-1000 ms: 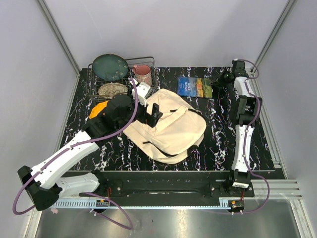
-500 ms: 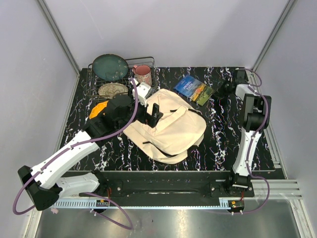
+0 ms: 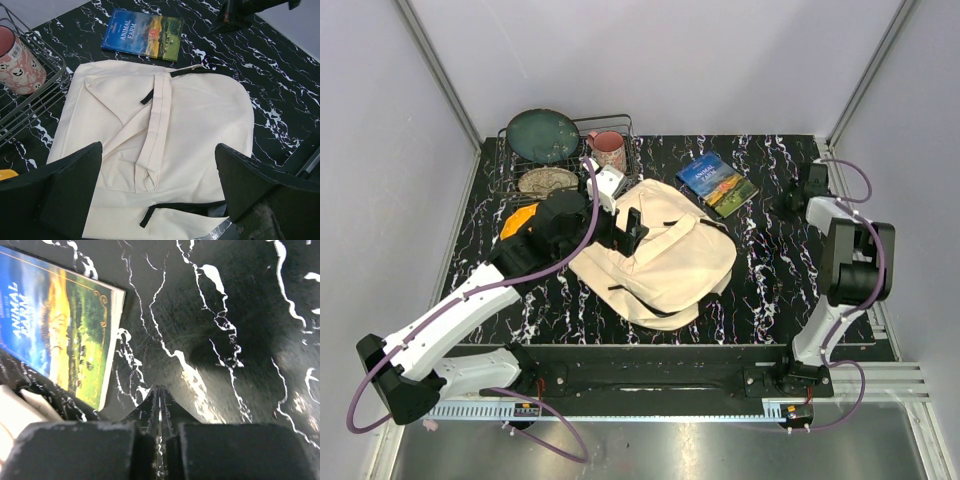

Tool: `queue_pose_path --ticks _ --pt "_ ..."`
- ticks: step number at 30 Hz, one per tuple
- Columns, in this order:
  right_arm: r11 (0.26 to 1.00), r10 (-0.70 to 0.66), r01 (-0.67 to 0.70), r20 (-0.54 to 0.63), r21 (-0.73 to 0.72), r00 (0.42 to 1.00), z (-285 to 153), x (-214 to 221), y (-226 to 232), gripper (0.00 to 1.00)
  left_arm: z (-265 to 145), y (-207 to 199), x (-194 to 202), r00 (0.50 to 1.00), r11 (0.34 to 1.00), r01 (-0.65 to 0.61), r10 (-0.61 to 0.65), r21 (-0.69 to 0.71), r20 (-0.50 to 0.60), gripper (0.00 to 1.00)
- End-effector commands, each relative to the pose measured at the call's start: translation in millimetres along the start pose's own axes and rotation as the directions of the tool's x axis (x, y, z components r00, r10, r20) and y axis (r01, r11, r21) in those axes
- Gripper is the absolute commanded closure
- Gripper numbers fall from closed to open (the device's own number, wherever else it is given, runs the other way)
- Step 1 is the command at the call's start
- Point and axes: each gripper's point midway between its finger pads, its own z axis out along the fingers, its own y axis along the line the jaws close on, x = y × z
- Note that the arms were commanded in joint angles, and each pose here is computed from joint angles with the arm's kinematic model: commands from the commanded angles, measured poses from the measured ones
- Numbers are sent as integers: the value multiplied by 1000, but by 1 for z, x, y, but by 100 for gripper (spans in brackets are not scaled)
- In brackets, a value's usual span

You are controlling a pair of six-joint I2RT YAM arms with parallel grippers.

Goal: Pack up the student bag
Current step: Adjust the book at the center of the board.

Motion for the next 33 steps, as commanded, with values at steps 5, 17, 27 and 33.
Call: queue_pose_path --ticks 5,17,27,33 --pt "966 -100 129 133 -225 986 -20 -64 66 44 1 -4 -18 998 999 14 -16 29 61 1" --pt "944 -181 166 -27 -287 983 69 -77 85 39 -4 -4 -18 998 999 25 -27 26 61 1" --pt "930 -185 141 -98 -341 978 81 -58 86 41 -2 -1 -10 999 1000 28 -29 14 45 1" --pt "924 -185 129 -124 -361 975 75 -43 82 48 -1 -3 -10 999 999 28 -29 22 40 1"
